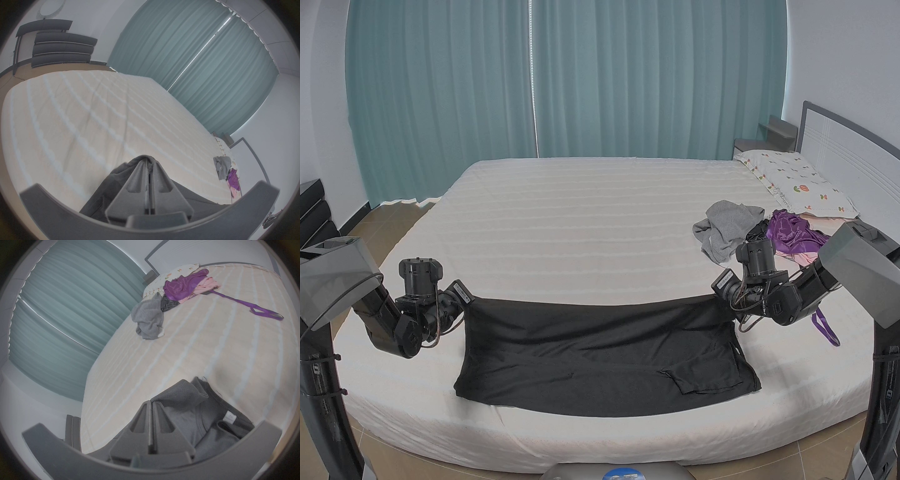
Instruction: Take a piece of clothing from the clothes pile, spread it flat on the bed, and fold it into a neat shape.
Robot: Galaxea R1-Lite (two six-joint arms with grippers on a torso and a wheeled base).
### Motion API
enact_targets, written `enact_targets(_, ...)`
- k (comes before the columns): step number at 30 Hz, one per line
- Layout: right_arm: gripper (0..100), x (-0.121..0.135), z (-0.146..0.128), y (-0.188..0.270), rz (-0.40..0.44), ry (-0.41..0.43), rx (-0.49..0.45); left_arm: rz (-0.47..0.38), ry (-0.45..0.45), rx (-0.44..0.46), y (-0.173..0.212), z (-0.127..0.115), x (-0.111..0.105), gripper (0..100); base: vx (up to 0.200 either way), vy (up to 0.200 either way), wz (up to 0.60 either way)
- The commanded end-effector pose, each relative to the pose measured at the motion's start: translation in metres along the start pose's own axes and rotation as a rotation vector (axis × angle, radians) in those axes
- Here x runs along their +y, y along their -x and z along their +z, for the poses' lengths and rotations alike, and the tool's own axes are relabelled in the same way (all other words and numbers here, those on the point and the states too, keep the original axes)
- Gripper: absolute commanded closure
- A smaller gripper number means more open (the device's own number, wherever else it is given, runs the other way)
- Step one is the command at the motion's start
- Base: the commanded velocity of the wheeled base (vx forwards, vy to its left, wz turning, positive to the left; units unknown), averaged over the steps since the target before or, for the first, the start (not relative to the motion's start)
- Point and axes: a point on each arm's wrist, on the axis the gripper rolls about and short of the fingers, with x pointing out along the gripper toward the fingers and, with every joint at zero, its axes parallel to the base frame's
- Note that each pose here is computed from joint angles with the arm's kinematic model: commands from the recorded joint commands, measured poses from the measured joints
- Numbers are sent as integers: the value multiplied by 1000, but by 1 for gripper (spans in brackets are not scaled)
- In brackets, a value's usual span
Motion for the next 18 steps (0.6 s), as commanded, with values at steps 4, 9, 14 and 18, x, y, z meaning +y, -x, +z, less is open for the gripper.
enact_targets(4, 100, 7, 7, -19, 32, 5, -30, -17, 14, -48, -20, 11, -2, 100, 0, 0, 0)
enact_targets(9, 100, 10, 8, -26, 48, 14, -41, -7, 16, -46, -31, 7, 4, 100, 0, 0, 0)
enact_targets(14, 100, 12, 8, -28, 54, 15, -45, 0, 17, -38, -34, 4, 6, 100, 0, 0, 0)
enact_targets(18, 100, 7, 3, -25, 35, 24, -28, 15, 13, -23, -34, 0, 11, 100, 0, 0, 0)
